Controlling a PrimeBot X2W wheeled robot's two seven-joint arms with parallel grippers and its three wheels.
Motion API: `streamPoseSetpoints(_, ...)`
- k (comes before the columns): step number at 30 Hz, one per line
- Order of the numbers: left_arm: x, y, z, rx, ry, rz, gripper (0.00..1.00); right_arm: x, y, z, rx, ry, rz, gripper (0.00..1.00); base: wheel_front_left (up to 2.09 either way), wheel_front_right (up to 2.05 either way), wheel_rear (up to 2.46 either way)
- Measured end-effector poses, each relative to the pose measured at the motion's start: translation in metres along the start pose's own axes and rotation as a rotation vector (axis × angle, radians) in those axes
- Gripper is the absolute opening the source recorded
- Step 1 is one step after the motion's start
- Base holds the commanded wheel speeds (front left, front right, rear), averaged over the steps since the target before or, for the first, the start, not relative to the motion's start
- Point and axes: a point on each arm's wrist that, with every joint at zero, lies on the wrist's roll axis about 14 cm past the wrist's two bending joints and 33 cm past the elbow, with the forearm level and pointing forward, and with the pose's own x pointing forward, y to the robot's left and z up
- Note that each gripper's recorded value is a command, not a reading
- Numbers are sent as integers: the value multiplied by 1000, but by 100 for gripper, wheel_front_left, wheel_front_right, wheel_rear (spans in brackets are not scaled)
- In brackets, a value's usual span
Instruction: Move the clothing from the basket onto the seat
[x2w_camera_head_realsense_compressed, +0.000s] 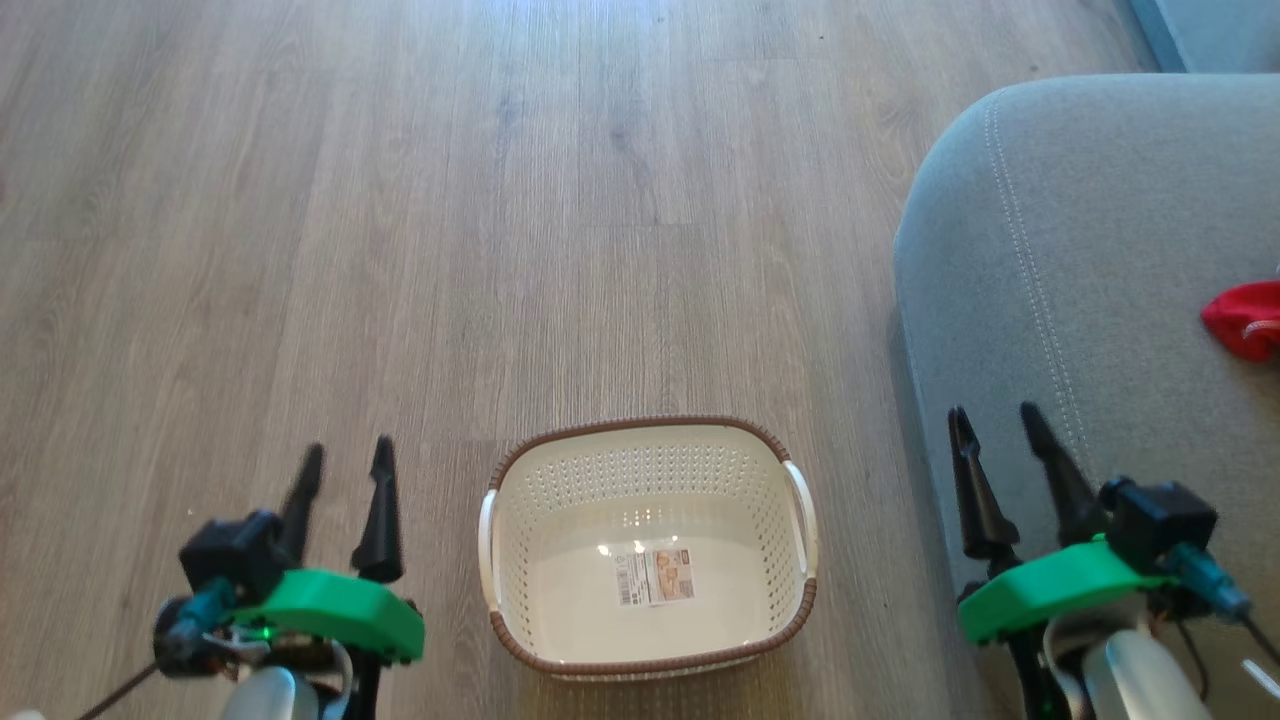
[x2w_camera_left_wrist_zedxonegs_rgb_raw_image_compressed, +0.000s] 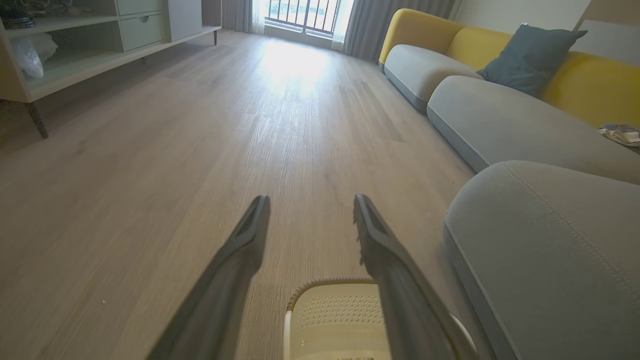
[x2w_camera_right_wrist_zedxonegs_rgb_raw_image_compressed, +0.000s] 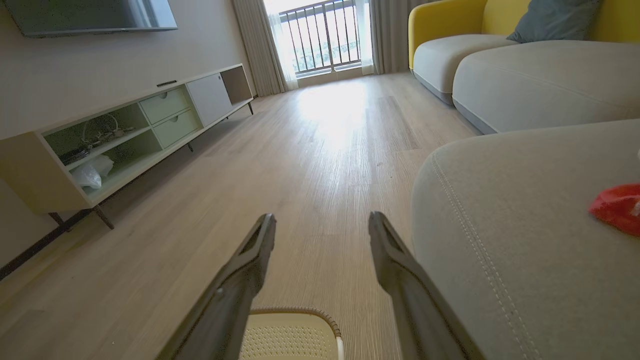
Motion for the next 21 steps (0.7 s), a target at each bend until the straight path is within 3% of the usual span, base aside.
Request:
streamPoseSetpoints(1,0,0,-1,-2,4,2,0,0,0,-1,1,4,-1,0,0,0,0)
streamPoseSetpoints(7,-20,13,-40,-8,134,42,0,-20,-10,-37,23,120,-42,0,0,0,0)
streamPoseSetpoints(21,-22,17,-45,-163,169,75,0,-21,-18,-37,178,123,-97,0,0,0,0)
